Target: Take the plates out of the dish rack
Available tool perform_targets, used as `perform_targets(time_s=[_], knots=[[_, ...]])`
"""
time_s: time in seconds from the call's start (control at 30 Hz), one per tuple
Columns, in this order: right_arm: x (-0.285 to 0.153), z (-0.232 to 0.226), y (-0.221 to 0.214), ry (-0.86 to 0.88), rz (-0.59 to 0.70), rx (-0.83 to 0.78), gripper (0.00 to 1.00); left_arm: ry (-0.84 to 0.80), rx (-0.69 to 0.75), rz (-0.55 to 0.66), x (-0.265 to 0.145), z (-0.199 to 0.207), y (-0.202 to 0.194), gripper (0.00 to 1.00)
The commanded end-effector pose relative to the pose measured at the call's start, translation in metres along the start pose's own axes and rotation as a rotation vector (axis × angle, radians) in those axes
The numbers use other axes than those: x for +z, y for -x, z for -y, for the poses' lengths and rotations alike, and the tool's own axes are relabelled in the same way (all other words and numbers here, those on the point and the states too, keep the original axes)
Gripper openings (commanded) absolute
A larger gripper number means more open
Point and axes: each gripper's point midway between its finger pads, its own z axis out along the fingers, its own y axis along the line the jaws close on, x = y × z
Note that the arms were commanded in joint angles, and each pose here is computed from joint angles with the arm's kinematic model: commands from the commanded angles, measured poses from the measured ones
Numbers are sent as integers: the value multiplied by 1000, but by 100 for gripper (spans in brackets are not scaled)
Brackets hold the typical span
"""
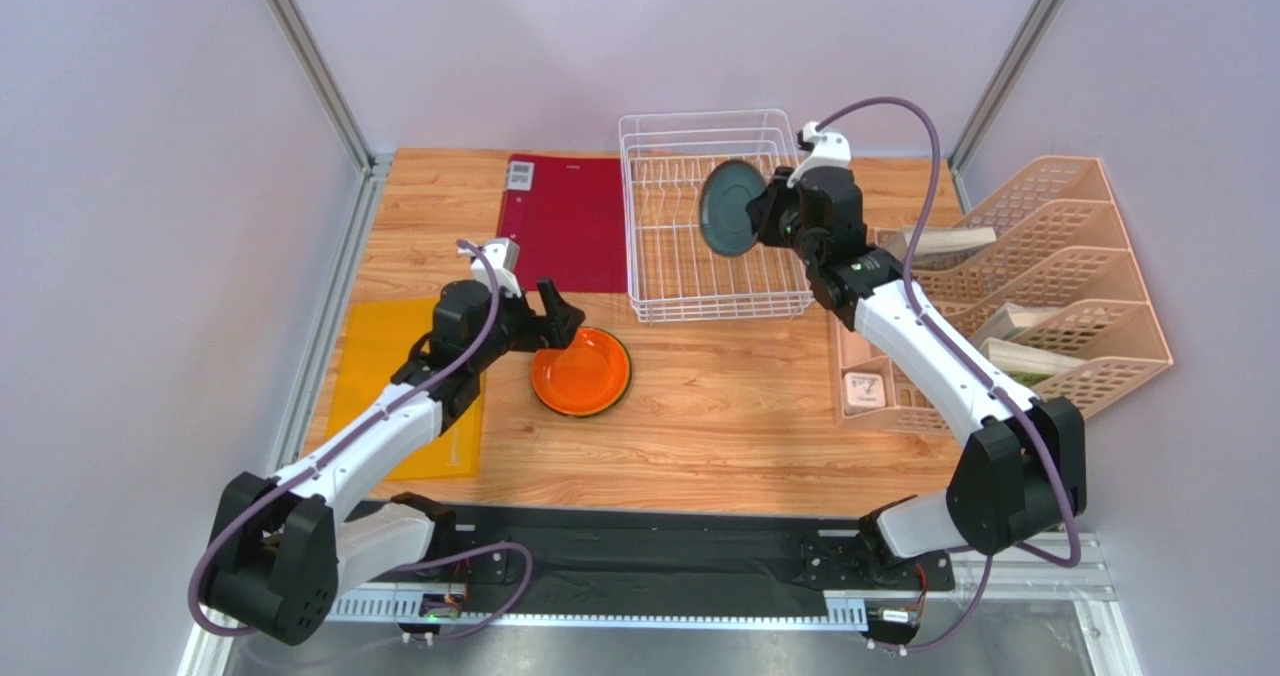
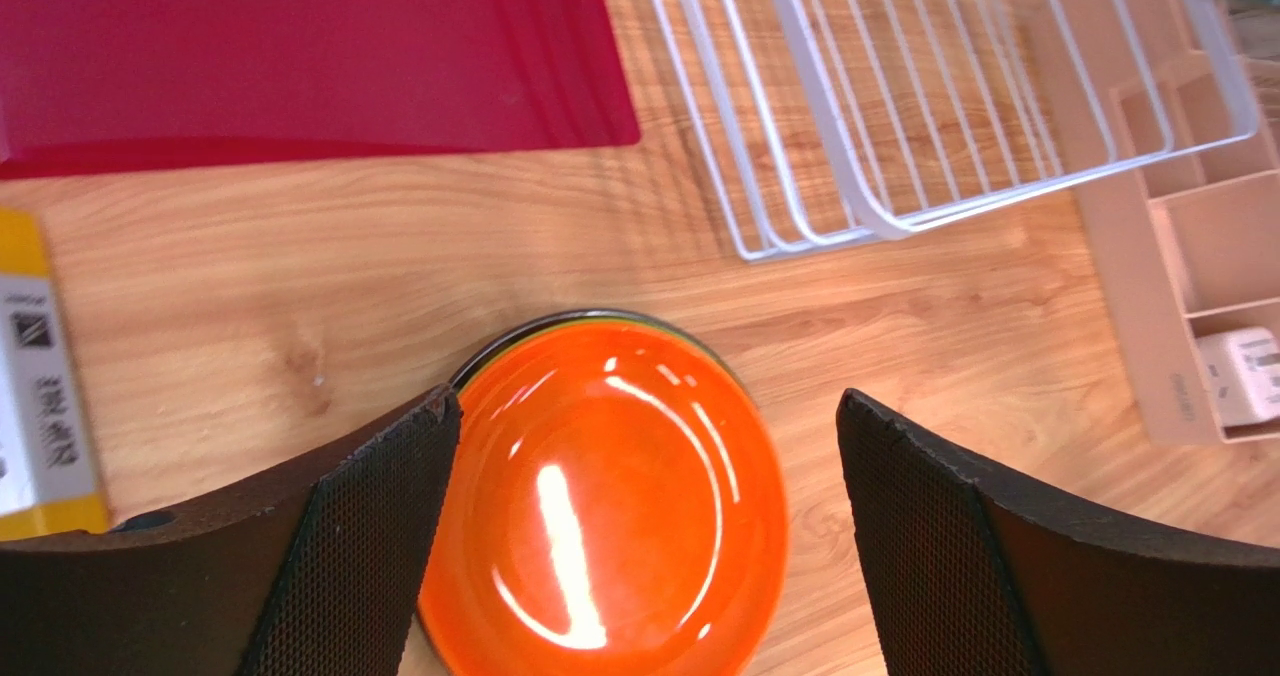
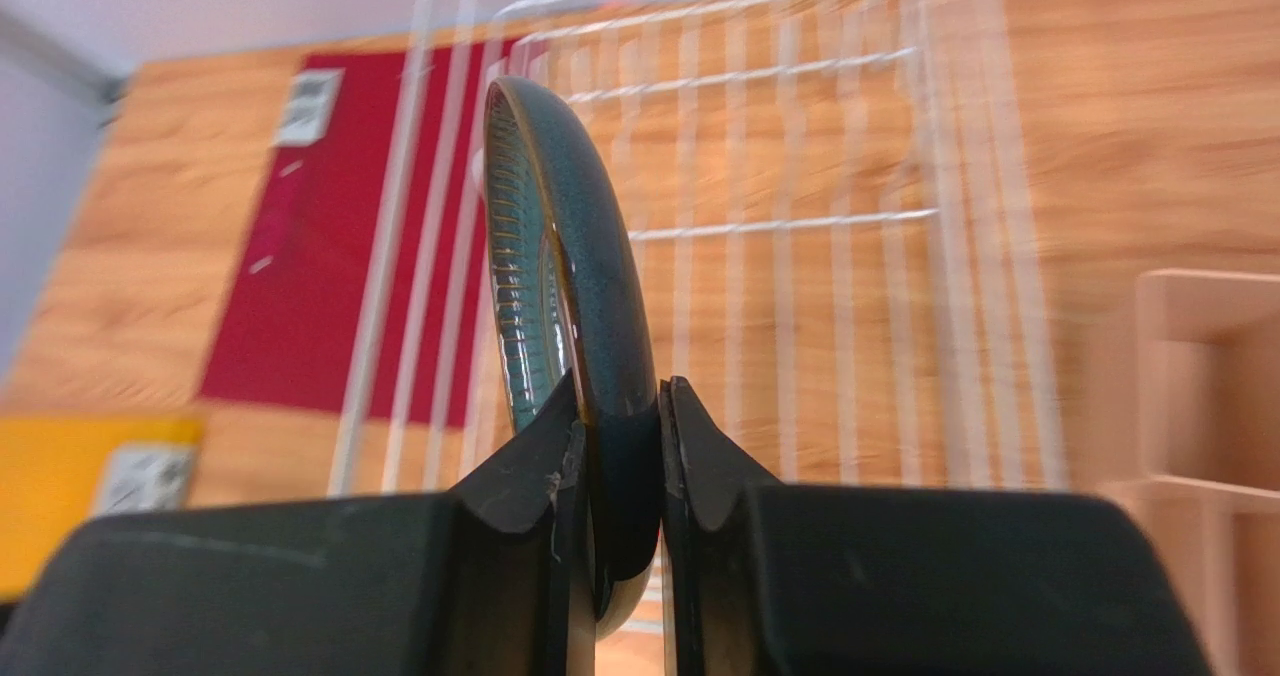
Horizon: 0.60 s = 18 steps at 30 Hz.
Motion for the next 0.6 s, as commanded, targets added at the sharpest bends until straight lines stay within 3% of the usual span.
perform_targets(time_s=[0.0, 0.27, 0.57], knots=[[-26, -78, 4, 412, -25, 154, 0, -151, -15, 89, 6, 36, 35, 99], [-36, -119, -32, 630, -151, 235, 0, -208, -53, 123, 12, 46, 43, 99], [-39, -156, -47, 729, -238, 253, 0, -238, -75, 199, 11, 54, 61, 99]])
